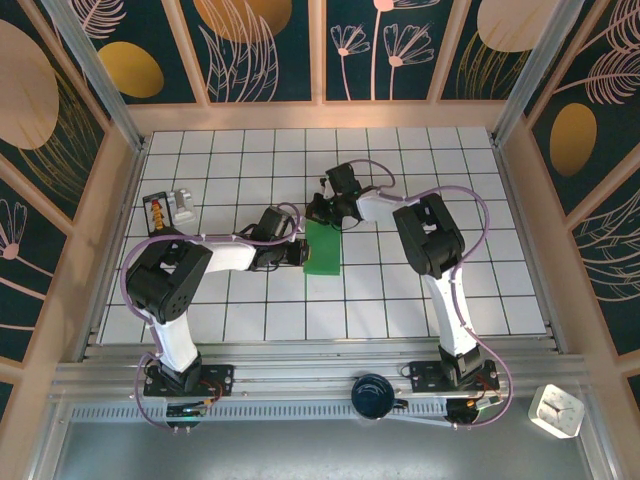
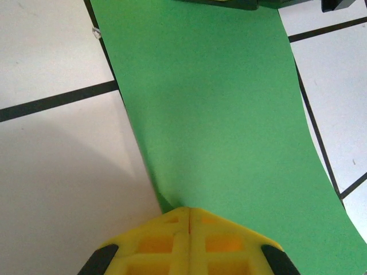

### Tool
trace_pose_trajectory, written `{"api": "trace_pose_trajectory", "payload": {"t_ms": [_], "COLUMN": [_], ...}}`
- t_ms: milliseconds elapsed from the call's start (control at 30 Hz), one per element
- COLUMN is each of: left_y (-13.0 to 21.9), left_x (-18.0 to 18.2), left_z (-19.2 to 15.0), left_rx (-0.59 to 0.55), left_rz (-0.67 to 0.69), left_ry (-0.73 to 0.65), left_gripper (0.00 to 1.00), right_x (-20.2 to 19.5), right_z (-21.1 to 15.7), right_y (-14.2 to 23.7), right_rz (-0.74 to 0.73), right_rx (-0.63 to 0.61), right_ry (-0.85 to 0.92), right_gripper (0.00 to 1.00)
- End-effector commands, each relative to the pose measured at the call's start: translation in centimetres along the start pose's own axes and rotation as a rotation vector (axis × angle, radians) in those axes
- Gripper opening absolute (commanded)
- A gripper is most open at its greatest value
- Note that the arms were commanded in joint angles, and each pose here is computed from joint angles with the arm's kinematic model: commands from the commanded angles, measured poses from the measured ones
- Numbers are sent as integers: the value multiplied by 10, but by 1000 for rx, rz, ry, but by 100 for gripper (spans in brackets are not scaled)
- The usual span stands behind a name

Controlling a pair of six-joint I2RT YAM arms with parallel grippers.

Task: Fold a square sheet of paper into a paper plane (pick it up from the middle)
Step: First fold in half a square sheet of paper at the center of the table.

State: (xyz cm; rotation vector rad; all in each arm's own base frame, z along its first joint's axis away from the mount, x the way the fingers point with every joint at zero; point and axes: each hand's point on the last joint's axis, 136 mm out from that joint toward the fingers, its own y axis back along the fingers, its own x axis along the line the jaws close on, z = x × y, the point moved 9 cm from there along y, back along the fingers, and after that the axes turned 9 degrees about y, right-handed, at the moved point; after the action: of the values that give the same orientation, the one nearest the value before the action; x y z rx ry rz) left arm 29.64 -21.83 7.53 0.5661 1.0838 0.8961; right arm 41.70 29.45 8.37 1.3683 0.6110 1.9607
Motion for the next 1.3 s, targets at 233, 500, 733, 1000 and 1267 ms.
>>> {"api": "trace_pose_trajectory", "payload": {"t_ms": [233,500,733,1000,1267], "left_y": [-5,-5,0,24,61], "left_x": [62,59,41,6,-22], "left_z": [-96,-93,-85,-52,-12], "left_rx": [441,436,427,306,49], "left_rz": [314,300,163,30,-113], "left_ry": [96,93,105,80,134], "left_gripper": [0,0,0,5,35], "right_x": [-65,-59,-37,-15,20], "right_z": [46,65,63,3,-58], "right_y": [1,11,58,104,95], "right_rz": [-225,-191,-128,-72,52], "right_rx": [-175,-196,-248,-247,-140], "right_ry": [-30,-4,58,137,220], "right_gripper": [0,0,0,0,0]}}
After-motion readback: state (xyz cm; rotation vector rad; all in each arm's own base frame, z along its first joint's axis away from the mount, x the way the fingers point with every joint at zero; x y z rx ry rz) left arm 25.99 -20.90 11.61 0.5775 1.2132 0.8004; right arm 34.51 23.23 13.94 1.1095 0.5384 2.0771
